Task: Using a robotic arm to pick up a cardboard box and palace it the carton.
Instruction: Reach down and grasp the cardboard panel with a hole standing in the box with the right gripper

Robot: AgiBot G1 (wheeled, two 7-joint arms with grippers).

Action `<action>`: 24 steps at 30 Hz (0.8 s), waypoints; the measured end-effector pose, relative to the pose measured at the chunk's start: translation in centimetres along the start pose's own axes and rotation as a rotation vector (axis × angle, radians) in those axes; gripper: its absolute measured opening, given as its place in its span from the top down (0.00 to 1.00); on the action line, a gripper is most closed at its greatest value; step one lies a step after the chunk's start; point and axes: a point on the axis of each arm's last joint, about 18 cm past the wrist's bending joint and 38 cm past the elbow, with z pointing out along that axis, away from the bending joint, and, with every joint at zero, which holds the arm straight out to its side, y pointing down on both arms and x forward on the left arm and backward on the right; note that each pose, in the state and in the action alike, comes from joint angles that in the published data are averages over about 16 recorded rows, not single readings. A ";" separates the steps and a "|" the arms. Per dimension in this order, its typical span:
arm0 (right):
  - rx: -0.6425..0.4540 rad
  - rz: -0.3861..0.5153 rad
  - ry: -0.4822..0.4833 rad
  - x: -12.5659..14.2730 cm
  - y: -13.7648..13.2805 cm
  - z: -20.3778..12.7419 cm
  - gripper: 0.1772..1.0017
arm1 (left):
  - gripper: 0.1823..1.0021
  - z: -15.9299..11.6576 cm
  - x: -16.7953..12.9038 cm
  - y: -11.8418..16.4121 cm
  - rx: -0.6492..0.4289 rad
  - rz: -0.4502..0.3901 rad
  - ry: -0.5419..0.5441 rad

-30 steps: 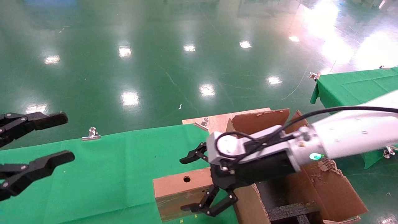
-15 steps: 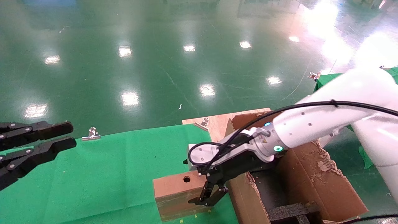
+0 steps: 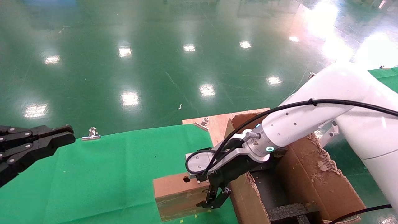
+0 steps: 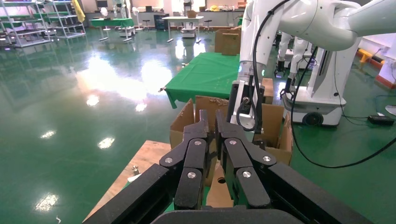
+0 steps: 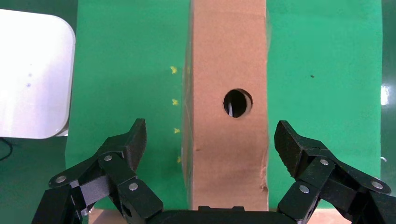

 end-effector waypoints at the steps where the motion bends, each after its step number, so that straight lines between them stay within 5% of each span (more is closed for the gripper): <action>1: -0.002 -0.001 -0.001 0.0 0.0 0.0 0.00 | 0.94 0.0 0.0 0.0 0.000 0.000 0.000; 10: -0.002 -0.001 -0.002 0.0 0.0 0.0 0.03 | 0.88 0.0 0.0 0.0 0.000 0.000 0.000; 24: 0.006 0.001 0.000 0.0 0.0 0.0 0.24 | 0.57 0.0 0.0 0.0 0.000 0.000 0.000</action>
